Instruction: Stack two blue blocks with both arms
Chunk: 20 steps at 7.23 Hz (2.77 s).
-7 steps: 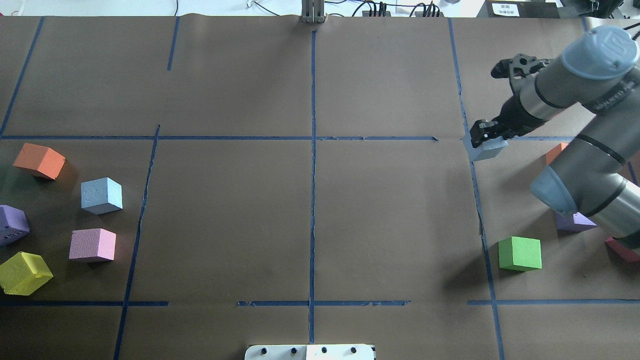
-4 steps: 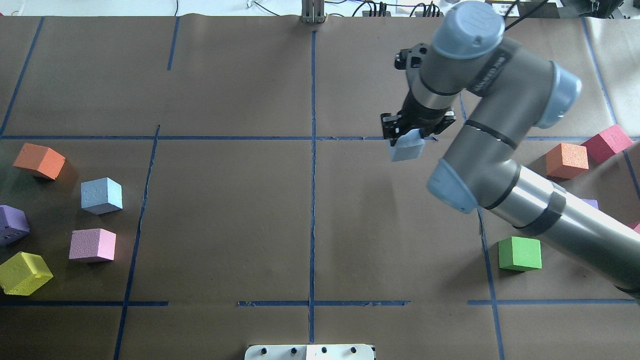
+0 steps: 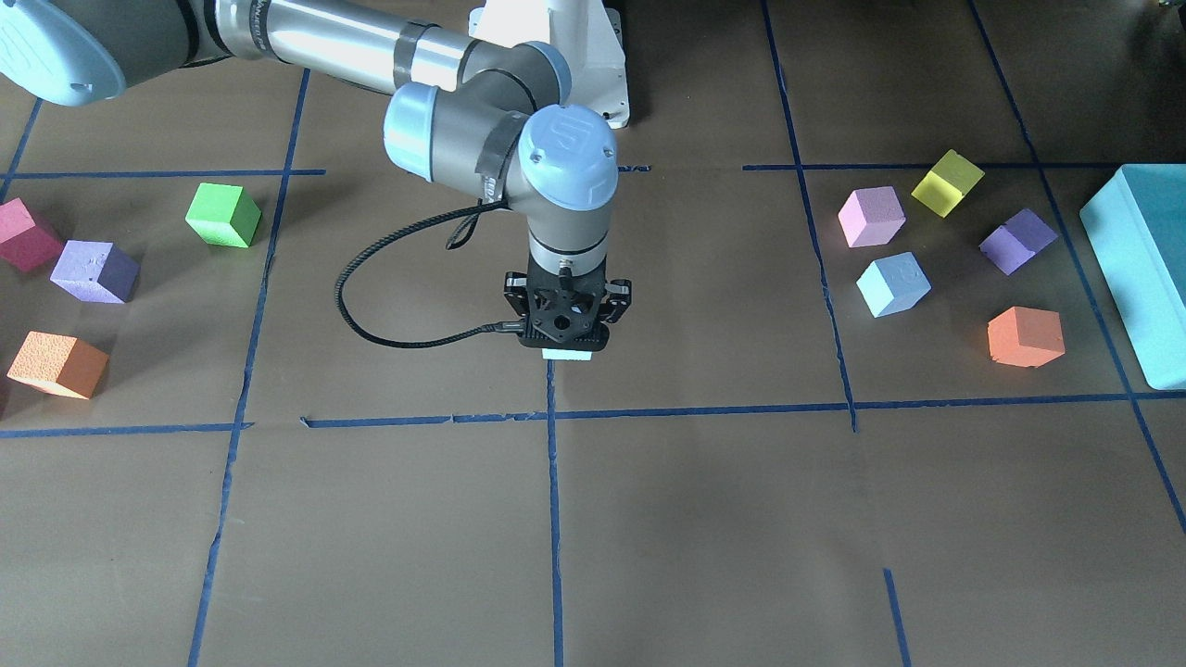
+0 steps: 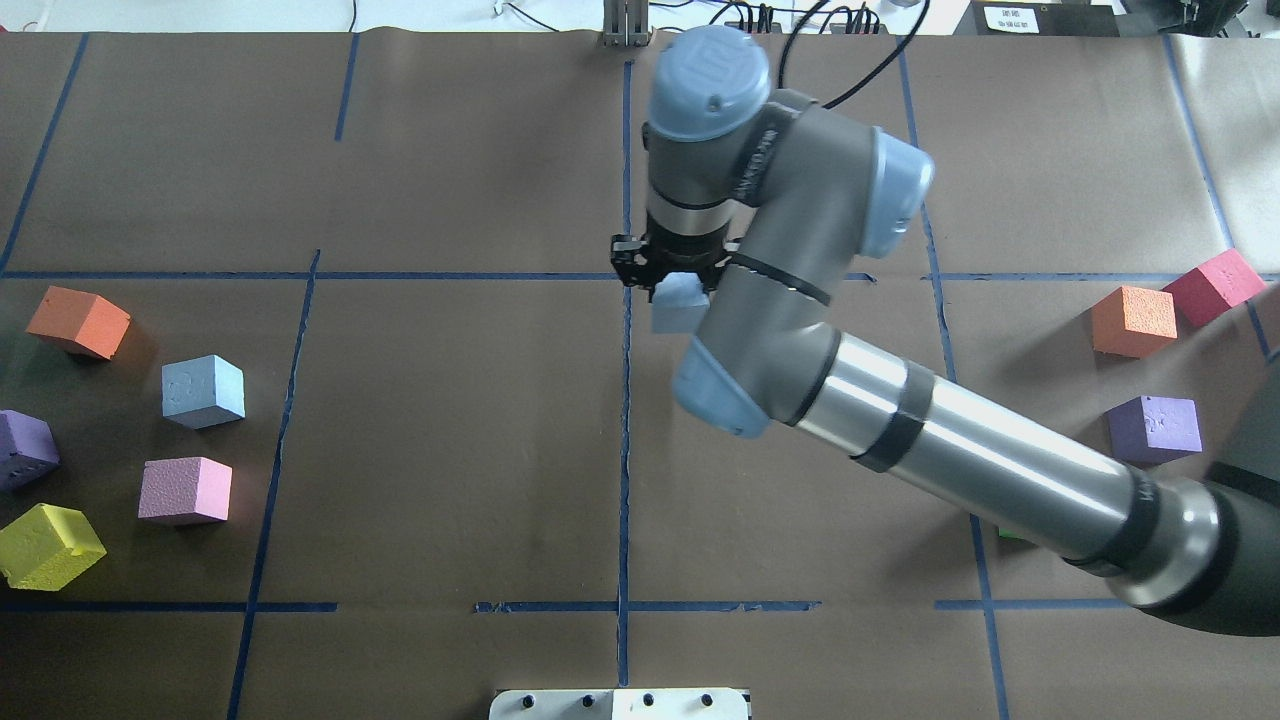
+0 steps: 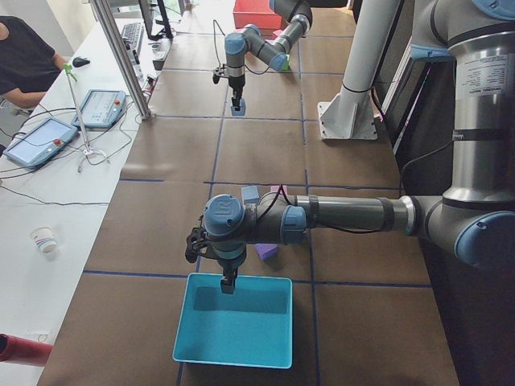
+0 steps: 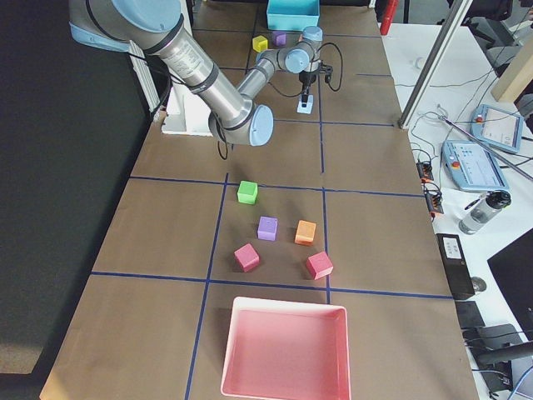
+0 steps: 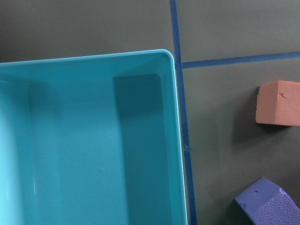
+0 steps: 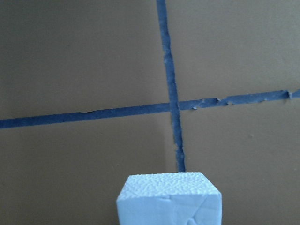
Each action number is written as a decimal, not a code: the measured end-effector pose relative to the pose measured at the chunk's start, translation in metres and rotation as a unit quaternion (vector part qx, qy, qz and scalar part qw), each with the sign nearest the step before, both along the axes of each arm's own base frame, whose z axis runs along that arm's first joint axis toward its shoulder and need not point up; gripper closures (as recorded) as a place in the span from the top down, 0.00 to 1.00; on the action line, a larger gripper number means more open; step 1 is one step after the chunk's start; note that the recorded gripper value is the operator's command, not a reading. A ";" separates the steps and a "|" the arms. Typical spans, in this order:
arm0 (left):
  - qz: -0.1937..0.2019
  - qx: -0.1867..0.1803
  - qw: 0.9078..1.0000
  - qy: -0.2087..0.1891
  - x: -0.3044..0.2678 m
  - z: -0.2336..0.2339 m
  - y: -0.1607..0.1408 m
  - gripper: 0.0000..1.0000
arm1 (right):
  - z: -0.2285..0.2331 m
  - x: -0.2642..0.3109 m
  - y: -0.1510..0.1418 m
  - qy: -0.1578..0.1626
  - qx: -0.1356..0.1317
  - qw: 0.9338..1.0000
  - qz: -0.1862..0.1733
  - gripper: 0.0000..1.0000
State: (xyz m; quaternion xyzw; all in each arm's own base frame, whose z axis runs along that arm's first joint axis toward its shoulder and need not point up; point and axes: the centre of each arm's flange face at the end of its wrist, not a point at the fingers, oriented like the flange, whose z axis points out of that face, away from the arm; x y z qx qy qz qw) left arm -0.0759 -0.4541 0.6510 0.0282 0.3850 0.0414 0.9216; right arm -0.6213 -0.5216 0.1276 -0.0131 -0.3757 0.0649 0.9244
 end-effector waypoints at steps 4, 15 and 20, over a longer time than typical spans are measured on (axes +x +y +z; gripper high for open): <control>0.000 0.001 1.000 0.001 0.000 -0.002 0.000 1.00 | 0.017 -0.016 0.004 0.007 -0.006 1.000 0.003 0.03; -0.002 0.003 1.000 0.001 0.000 -0.005 -0.003 1.00 | 0.039 0.007 0.006 0.001 0.000 1.000 0.006 1.00; 0.002 0.037 0.999 0.001 0.005 -0.040 -0.011 1.00 | -0.055 0.139 0.011 -0.024 0.000 0.999 0.028 1.00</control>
